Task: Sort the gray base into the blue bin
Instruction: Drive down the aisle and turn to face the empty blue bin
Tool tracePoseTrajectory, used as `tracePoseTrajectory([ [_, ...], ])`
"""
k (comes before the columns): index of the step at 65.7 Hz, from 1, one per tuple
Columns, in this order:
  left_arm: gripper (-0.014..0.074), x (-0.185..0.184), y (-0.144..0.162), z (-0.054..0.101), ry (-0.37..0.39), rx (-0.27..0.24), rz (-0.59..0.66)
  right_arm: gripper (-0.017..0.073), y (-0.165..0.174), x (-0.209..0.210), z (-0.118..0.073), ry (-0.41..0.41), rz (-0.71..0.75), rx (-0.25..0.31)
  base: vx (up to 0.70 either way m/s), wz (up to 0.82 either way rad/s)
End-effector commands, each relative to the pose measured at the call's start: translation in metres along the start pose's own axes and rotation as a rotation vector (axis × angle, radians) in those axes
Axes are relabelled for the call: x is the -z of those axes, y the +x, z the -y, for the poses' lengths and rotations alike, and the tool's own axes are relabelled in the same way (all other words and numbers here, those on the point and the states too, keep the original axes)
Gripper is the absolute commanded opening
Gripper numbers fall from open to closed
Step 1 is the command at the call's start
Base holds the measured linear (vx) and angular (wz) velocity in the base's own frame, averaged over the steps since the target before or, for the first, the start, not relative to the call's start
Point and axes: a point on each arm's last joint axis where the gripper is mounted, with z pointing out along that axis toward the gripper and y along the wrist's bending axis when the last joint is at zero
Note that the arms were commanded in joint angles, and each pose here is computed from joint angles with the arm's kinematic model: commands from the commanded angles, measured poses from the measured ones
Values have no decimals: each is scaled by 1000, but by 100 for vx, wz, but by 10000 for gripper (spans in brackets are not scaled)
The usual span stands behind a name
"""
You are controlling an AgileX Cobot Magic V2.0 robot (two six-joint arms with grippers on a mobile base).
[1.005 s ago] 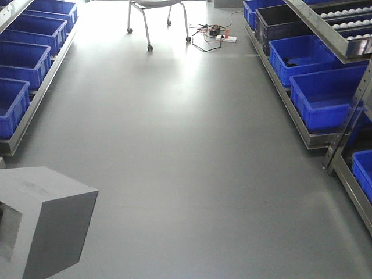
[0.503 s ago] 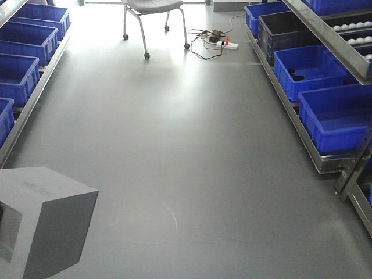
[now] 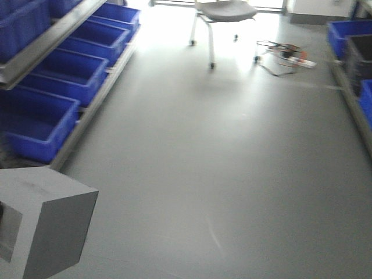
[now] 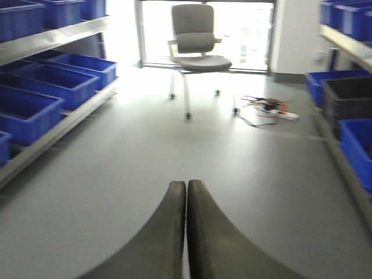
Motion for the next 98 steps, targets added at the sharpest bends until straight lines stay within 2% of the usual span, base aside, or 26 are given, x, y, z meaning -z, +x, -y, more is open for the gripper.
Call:
tracePoseTrajectory([
  [1,-6,1,-19,4,35,13,126,-9,-2,0,0,3,71,11,34,79],
  [80,-6,1,-19,4,35,13,126,-9,-2,0,0,3,71,11,25,86],
  [98,-6,1,-19,4,35,13,126,-9,-2,0,0,3,71,11,14,58],
])
